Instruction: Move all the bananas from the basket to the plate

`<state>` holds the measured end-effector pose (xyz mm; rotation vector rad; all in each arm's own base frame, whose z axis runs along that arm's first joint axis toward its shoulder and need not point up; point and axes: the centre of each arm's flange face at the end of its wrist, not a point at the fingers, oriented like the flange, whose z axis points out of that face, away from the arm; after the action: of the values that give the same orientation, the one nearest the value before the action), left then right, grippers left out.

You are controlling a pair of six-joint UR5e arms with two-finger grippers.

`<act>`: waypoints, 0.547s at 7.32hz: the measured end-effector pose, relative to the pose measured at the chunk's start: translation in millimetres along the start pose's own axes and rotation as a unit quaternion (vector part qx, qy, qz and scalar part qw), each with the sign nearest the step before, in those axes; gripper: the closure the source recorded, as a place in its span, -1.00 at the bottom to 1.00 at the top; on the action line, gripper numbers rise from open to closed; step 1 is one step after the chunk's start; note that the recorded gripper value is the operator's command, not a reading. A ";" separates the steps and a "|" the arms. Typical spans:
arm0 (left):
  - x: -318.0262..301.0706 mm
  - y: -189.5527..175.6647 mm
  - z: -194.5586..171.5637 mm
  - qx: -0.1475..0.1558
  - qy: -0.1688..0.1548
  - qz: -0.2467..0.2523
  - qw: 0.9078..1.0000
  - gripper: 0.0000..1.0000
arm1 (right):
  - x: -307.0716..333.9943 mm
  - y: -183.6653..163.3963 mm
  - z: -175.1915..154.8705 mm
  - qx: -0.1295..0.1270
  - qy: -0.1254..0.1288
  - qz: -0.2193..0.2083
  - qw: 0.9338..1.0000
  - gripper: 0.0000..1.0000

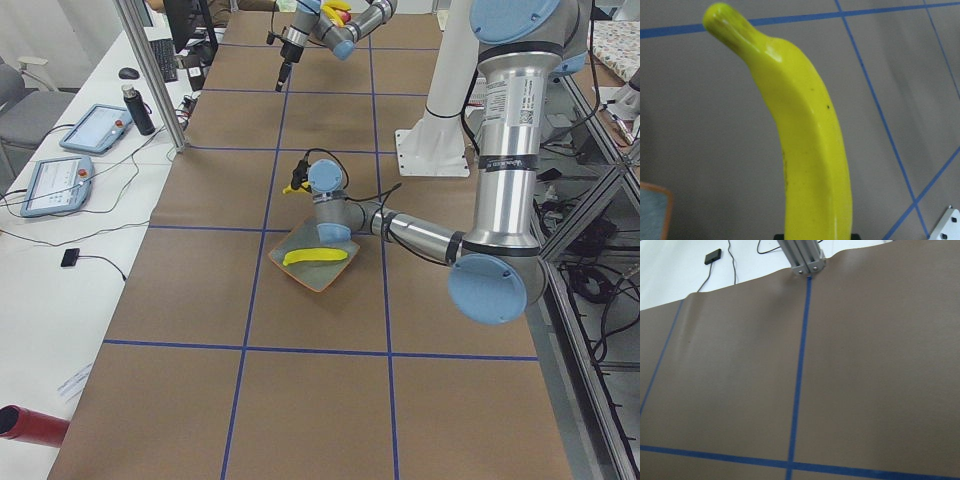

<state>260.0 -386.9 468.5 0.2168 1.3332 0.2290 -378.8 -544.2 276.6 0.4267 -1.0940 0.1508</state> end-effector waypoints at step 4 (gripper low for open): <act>-61.5 32.2 -10.8 0.028 -0.073 -0.063 0.995 -0.17 | 120.0 -35.0 -28.9 -0.012 0.052 -0.050 0.997 -1.00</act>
<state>234.6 -373.5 532.6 0.1921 1.2031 0.0677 -288.6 -575.0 362.4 0.4458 -0.9686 0.0698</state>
